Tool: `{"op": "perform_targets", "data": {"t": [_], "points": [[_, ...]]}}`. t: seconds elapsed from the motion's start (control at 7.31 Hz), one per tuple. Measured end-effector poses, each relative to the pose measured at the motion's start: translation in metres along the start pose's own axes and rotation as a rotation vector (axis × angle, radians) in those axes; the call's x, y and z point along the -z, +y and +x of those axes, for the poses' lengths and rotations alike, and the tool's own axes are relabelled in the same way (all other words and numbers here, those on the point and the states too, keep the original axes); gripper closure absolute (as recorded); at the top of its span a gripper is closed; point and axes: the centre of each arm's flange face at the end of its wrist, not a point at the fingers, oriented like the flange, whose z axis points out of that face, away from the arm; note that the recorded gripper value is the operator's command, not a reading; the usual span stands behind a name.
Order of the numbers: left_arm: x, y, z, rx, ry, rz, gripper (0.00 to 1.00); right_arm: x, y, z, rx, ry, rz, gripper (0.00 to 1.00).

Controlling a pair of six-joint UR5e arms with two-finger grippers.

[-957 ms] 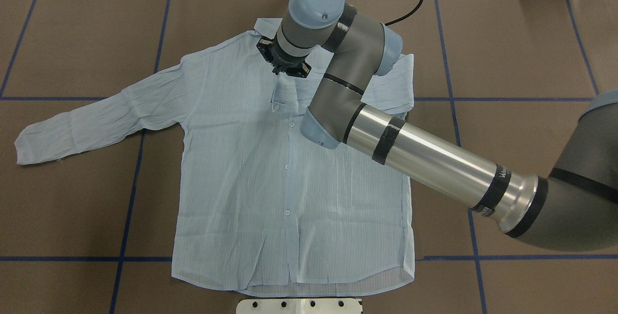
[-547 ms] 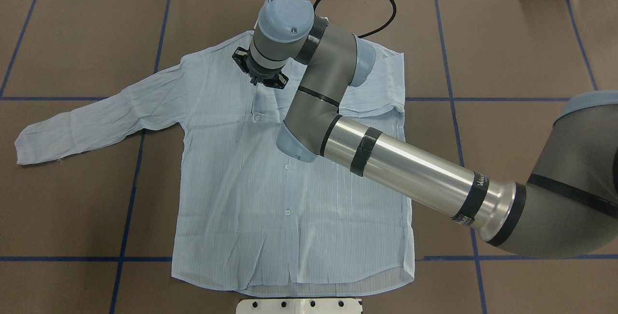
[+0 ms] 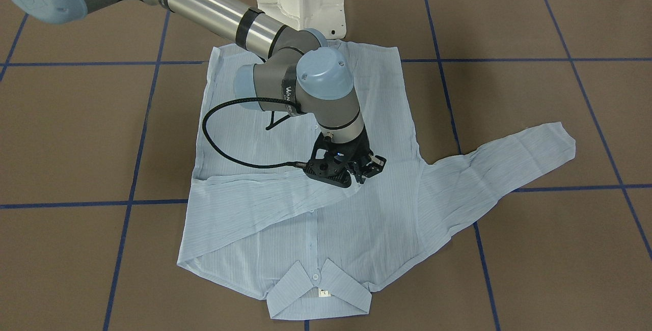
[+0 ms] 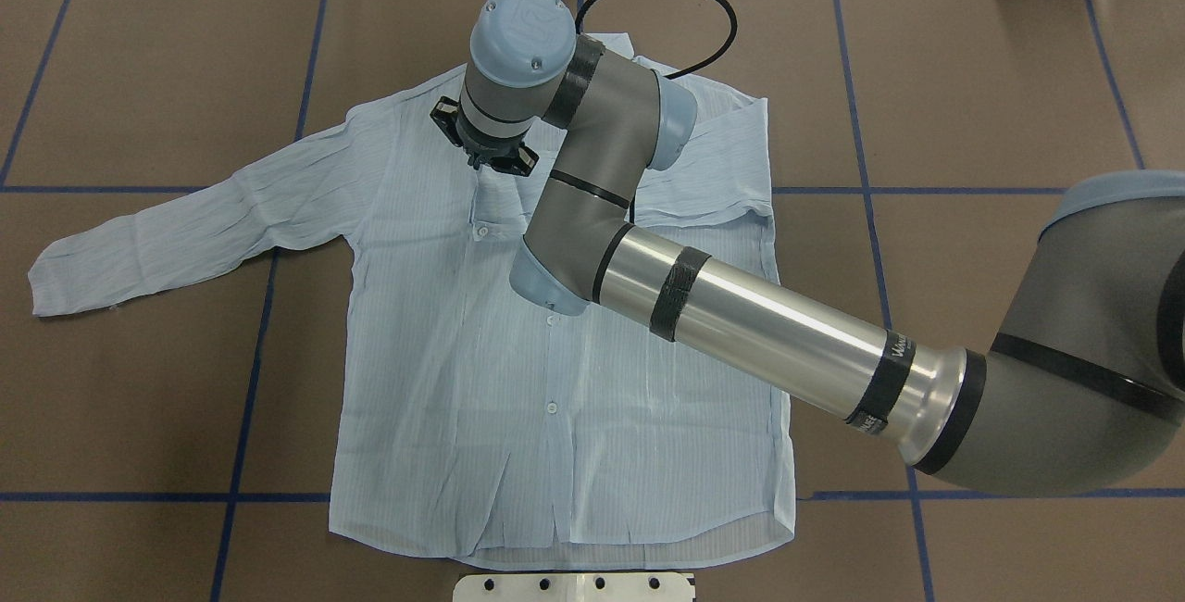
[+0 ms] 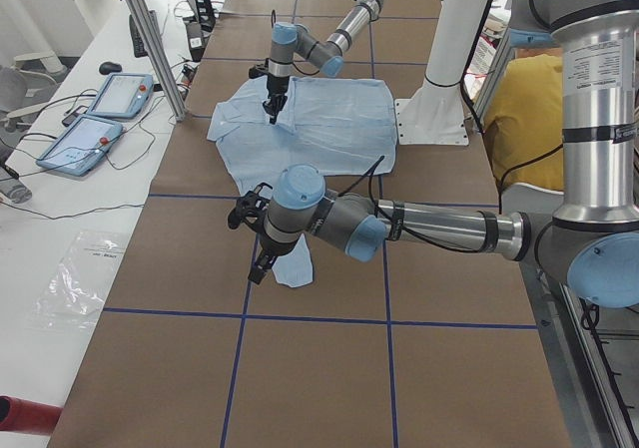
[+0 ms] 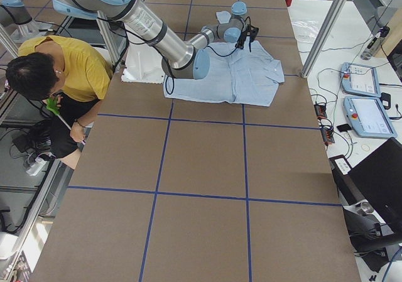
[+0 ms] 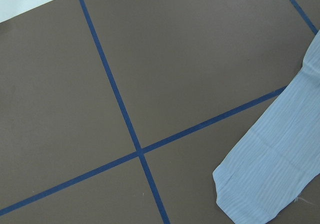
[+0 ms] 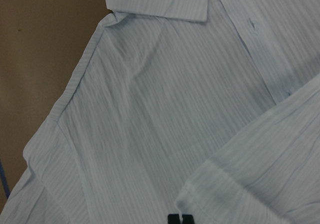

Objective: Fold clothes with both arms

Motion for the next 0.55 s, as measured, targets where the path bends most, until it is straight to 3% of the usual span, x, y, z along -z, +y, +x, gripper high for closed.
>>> {"op": "perform_targets", "data": {"t": [0.27, 0.55], "points": [[-0.057, -0.019, 0.026, 0.032, 0.046, -0.032, 0.0, 0.0, 0.001, -0.008, -0.017, -0.006, 0.032, 0.01], [-0.115, -0.009, 0.015, 0.128, 0.071, -0.069, 0.01, 0.003, 0.002, -0.015, -0.025, -0.013, 0.05, 0.01]]}}
